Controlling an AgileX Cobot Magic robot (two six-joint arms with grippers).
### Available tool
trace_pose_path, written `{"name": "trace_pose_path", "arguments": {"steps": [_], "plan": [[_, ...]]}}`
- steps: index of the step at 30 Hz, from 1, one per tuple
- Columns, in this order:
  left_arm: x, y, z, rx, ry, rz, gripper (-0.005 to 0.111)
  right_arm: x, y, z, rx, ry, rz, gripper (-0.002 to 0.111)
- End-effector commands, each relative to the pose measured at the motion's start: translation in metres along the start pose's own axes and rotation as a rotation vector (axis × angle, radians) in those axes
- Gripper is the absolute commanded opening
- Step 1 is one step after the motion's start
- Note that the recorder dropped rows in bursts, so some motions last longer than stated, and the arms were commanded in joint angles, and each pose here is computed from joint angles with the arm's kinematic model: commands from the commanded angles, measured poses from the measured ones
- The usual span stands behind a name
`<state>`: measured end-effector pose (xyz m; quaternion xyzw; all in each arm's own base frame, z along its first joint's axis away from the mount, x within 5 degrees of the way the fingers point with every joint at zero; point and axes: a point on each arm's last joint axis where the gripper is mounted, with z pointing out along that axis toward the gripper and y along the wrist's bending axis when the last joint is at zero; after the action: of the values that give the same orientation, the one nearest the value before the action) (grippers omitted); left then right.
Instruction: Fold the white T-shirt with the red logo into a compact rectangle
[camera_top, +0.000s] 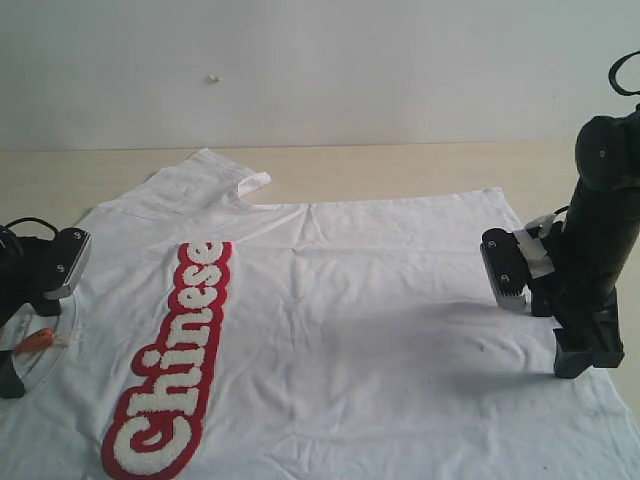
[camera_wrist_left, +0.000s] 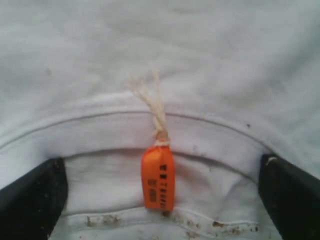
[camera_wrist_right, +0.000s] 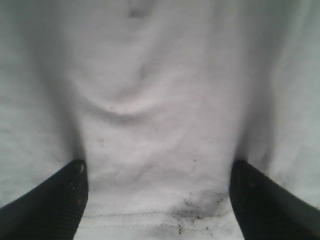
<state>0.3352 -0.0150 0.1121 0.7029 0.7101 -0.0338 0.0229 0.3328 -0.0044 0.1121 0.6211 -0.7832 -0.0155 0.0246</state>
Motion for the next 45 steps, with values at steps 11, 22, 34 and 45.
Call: {"name": "trace_pose_path", "arguments": {"steps": [11, 22, 34, 45], "plan": [[0.002, 0.003, 0.028, 0.025, -0.002, -0.068, 0.044, 0.002, -0.002, 0.031, -0.067, 0.037, 0.066, 0.000], [-0.001, 0.012, 0.010, -0.101, -0.025, -0.117, 0.001, 0.003, 0.004, 0.024, -0.120, 0.055, 0.174, 0.000], [-0.009, 0.017, -0.082, -0.292, -0.017, -0.056, 0.000, -0.012, -0.003, -0.077, 0.151, -0.093, 0.224, 0.000], [-0.006, 0.019, -0.079, -0.296, -0.029, -0.090, 0.000, -0.015, -0.013, -0.118, 0.213, -0.052, 0.176, 0.000]]}}
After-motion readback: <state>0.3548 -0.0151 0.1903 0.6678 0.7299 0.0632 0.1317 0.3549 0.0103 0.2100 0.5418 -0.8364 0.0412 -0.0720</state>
